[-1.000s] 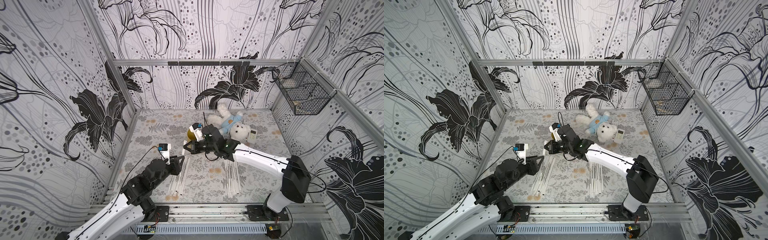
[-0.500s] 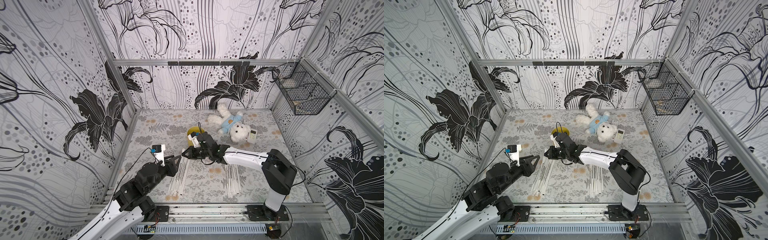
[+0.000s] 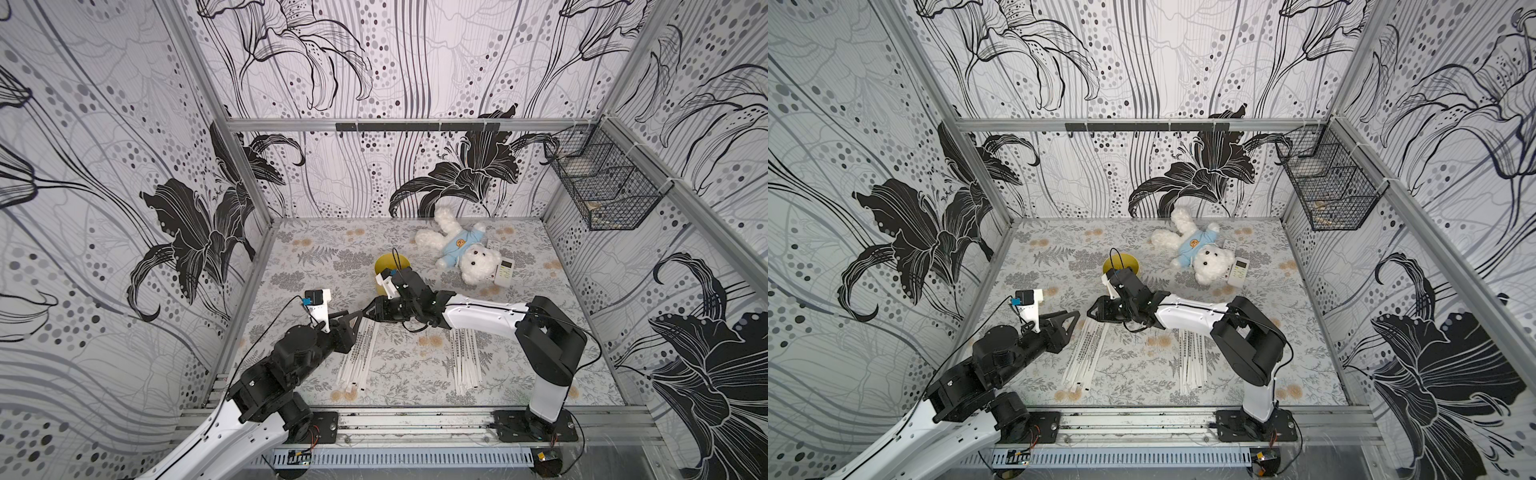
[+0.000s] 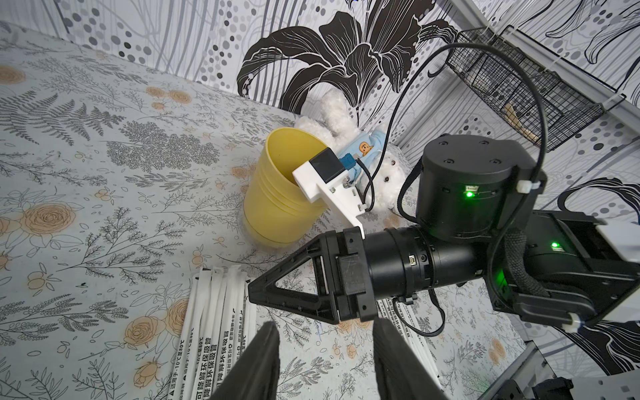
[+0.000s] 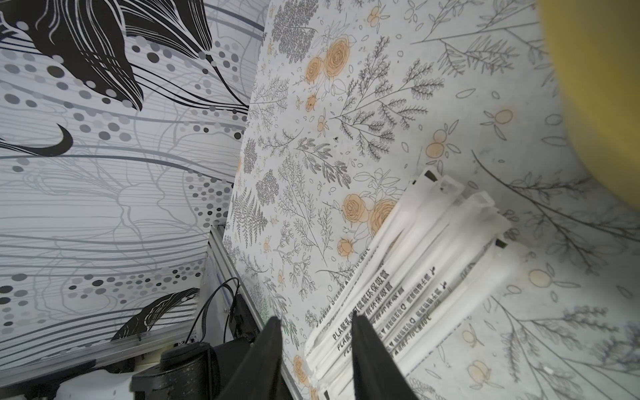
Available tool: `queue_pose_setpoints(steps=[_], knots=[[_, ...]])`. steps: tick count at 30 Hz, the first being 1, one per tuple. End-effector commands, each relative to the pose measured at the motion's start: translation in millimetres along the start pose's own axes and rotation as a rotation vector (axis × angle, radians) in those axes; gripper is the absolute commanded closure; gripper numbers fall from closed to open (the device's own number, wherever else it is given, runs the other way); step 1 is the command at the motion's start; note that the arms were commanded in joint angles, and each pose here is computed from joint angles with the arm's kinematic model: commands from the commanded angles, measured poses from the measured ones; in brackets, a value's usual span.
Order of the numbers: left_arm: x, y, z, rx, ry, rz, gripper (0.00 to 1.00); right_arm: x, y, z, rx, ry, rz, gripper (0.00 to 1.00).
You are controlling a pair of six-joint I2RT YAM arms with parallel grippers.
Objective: Take the straws out of the storage container
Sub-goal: Place the straw at the center of the board, then reset both arms
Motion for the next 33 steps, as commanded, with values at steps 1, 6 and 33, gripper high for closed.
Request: queue_pose_setpoints(steps=[1, 6, 33], knots=[[2.4, -1.8, 1.5, -0.015, 0.001, 0.013, 0.52, -4.2, -0.3, -4.6, 0.018, 0.026, -0.037, 0.6], [4.1, -7.3, -2.2, -0.027, 0.007, 0.015, 0.52, 10.5, 13.0, 0.0, 0.011, 0.09, -0.043, 0.59], [201.2, -86.4, 25.1, -0.402, -0.298, 0.598, 0.47, -248.9, 381.0, 116.7, -1.292, 0.275, -0.984, 0.35]])
Point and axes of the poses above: each gripper's point midway between its finger pads, its own y axis back along the fingers, its own x axis along the line the jaws close on, z = x × y, the point moved 1 cm from there along y, back along the fingers, and after that the axes turned 10 degrees about -y, right-handed, at the moved point
